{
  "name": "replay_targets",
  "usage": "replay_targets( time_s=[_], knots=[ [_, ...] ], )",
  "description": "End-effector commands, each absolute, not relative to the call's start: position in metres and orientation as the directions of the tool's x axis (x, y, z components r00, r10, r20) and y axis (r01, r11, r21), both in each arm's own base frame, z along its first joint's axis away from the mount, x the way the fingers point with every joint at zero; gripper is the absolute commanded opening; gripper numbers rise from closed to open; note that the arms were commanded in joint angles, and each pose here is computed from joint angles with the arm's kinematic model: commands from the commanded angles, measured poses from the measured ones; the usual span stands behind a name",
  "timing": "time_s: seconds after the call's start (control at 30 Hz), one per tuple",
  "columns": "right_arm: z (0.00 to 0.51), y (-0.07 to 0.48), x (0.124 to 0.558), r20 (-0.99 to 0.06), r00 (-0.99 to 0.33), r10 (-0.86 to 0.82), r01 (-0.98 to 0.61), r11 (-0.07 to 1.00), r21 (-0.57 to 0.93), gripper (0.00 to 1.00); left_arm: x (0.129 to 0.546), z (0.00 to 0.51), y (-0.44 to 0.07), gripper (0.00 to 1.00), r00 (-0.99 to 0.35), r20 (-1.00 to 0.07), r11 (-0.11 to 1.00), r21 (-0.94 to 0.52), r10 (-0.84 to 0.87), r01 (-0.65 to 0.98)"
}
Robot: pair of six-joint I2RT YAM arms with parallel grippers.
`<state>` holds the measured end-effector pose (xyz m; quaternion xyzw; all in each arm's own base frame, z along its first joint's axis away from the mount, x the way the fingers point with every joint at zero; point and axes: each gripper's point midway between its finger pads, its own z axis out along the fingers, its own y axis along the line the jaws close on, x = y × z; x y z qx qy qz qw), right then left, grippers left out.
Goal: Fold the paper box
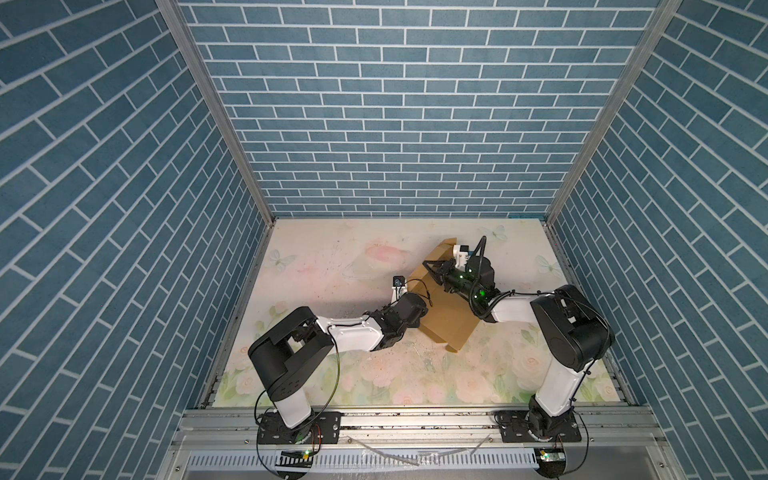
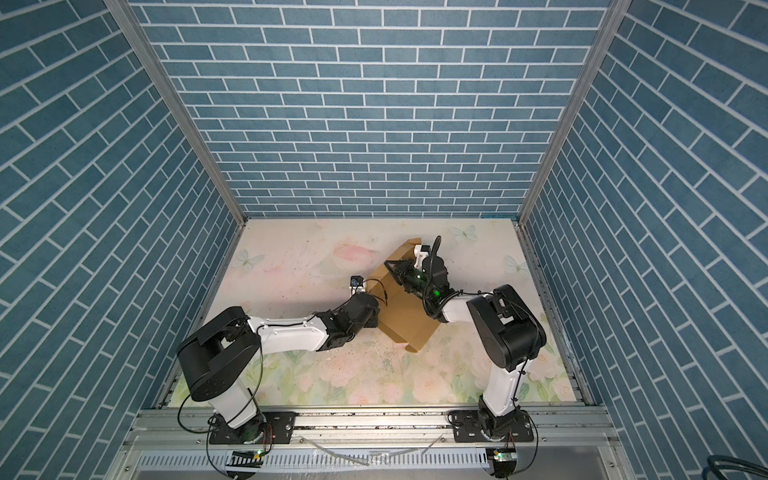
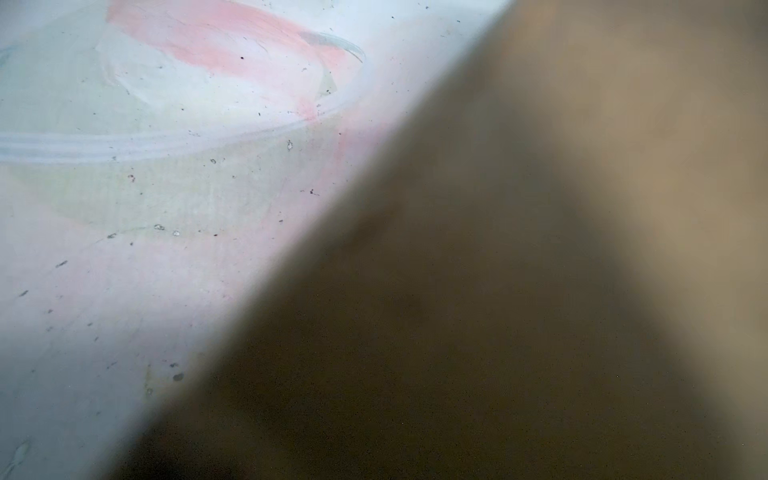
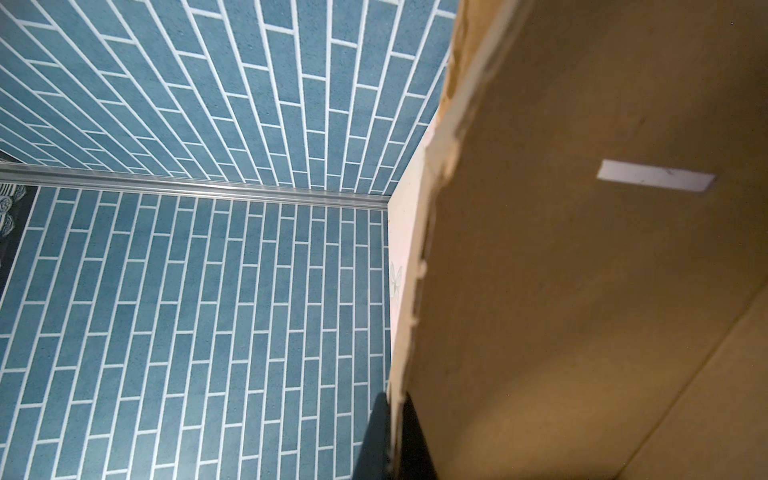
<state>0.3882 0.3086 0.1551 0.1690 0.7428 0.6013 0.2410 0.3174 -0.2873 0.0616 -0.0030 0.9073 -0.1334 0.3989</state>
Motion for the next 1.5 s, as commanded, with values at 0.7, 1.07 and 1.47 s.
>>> replay_targets(
  time_s=[0.7,1.07,1.47],
  knots=[
    [0.119,0.313,0.356,-0.098,-0.88,0.465,0.063,0.32,0.945,0.09,0.338,0.074,-0.269,0.26,-0.582,-0.802,0.99,-0.128,-0.137,-0.057],
    [0.123,0.318,0.355,-0.101,-0.882,0.461,0.062,0.325,0.944,0.17,0.338,0.073,-0.264,0.19,-0.569,-0.811,0.991,-0.113,-0.133,-0.07],
    [0.136,0.307,0.355,-0.128,-0.843,0.522,0.068,0.34,0.938,0.28,0.336,0.074,-0.255,0.14,-0.55,-0.828,0.994,-0.086,-0.111,-0.071]
  ],
)
